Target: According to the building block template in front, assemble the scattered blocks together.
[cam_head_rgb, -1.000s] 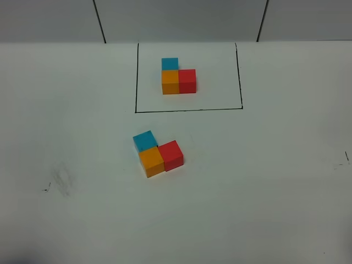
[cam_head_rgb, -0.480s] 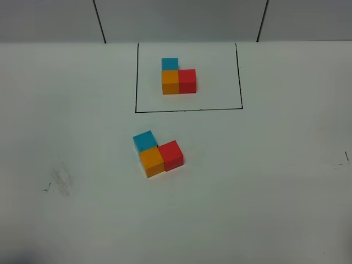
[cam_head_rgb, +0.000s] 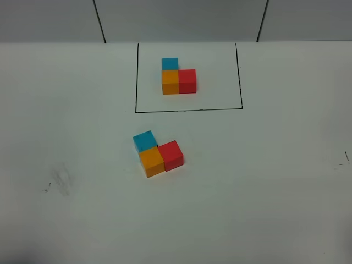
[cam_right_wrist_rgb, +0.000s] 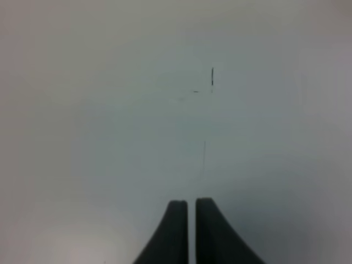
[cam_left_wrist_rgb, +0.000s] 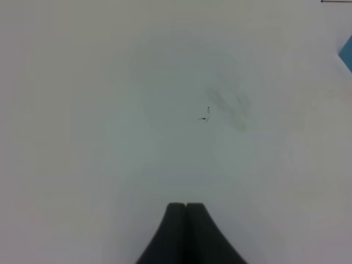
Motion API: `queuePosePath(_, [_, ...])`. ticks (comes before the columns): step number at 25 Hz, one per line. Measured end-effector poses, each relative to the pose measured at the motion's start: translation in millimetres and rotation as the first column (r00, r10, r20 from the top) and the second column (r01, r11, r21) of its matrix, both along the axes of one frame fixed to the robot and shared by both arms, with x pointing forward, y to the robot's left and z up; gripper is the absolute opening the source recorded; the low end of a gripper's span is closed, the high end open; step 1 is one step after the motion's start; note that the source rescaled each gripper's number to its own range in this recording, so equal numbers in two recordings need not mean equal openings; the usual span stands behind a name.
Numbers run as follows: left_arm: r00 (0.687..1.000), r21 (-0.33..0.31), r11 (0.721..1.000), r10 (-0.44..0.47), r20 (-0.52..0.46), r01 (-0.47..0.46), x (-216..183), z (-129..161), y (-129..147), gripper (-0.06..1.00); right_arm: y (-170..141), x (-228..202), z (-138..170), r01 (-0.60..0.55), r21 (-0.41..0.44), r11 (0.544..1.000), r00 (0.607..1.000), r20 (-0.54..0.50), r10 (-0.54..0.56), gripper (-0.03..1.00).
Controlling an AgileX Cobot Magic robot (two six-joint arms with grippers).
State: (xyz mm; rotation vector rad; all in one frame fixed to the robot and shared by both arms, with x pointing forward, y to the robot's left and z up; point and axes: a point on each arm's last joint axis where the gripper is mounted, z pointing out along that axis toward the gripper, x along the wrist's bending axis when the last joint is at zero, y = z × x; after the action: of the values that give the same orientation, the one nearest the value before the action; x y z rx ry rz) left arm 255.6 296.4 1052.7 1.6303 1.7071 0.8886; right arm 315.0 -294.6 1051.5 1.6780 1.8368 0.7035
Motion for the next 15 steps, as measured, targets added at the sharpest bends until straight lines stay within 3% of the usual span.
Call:
queuePosePath(8, [1.0, 0.0, 1.0, 0.0, 0.0, 0.0, 0, 0, 0, 0.0, -3, -13, 5, 0.003, 0.014, 1.0, 0.998, 0.063, -0.003, 0.0])
queuePosePath(13, [1.0, 0.0, 1.0, 0.0, 0.0, 0.0, 0, 0, 0, 0.0, -8, -28, -4, 0.05, -0.014, 0.999, 0.99, -0.134, -0.051, 0.0])
queuePosePath(15, [1.0, 0.0, 1.0, 0.0, 0.0, 0.0, 0, 0, 0, 0.0, -8, -30, -4, 0.067, -0.013, 0.998, 0.986, -0.153, -0.068, 0.0])
